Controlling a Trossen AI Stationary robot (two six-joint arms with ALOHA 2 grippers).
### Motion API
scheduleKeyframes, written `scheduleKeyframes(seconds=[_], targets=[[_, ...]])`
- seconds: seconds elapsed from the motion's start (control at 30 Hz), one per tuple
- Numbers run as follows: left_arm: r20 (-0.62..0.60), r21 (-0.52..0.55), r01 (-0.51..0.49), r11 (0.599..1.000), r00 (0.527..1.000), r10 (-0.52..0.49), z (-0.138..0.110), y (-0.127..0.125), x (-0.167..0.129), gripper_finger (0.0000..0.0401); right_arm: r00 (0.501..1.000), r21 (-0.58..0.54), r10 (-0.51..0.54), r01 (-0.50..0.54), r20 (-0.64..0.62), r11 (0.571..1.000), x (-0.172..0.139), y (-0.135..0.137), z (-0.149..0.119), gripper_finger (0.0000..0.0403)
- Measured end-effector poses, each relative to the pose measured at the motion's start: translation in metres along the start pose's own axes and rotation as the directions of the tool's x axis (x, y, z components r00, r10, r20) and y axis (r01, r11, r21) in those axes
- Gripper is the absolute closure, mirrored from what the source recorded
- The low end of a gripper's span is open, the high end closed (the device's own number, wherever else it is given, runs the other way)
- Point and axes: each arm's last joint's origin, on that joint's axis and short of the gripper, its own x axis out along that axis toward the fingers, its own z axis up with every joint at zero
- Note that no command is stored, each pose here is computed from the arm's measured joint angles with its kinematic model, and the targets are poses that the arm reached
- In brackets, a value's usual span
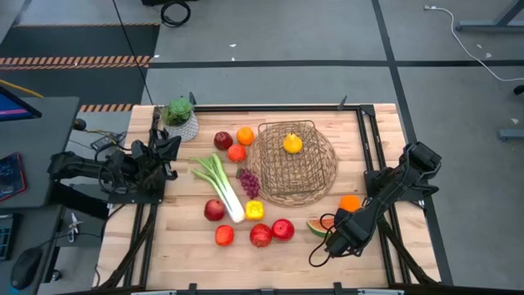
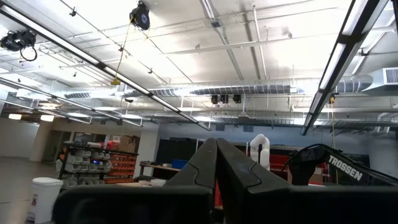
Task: Build produce basket
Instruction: Put the green pear into the wire basket
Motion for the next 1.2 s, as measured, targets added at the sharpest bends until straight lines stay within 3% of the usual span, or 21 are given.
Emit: scheduleKeyframes(seconds=[0.3,0.67,0.93,1.2], targets=[[0.000,0.001,0.000,1.000,1.000,0.000,0.000,0.000,0.000,0.0383,0.997,-0.006,-0.059,0.059,-0.045,0.998,-0.011,-0.008,-0.003,0.0387],[0.000,0.005,0.000,1.000,1.000,0.000,0.000,0.000,0.000,0.0384,0.991,-0.084,0.076,-0.067,0.112,0.994,-0.049,-0.020,-0.011,0.0387],[-0.001,0.009,0.000,1.000,1.000,0.000,0.000,0.000,0.000,0.0387,0.909,-0.189,0.215,-0.154,0.358,0.970,-0.101,-0.033,-0.014,0.0387],[0.000,0.008,0.000,1.000,1.000,0.000,0.000,0.000,0.000,0.0384,0.838,-0.261,0.313,-0.213,0.448,0.942,-0.143,-0.052,0.003,0.0387]])
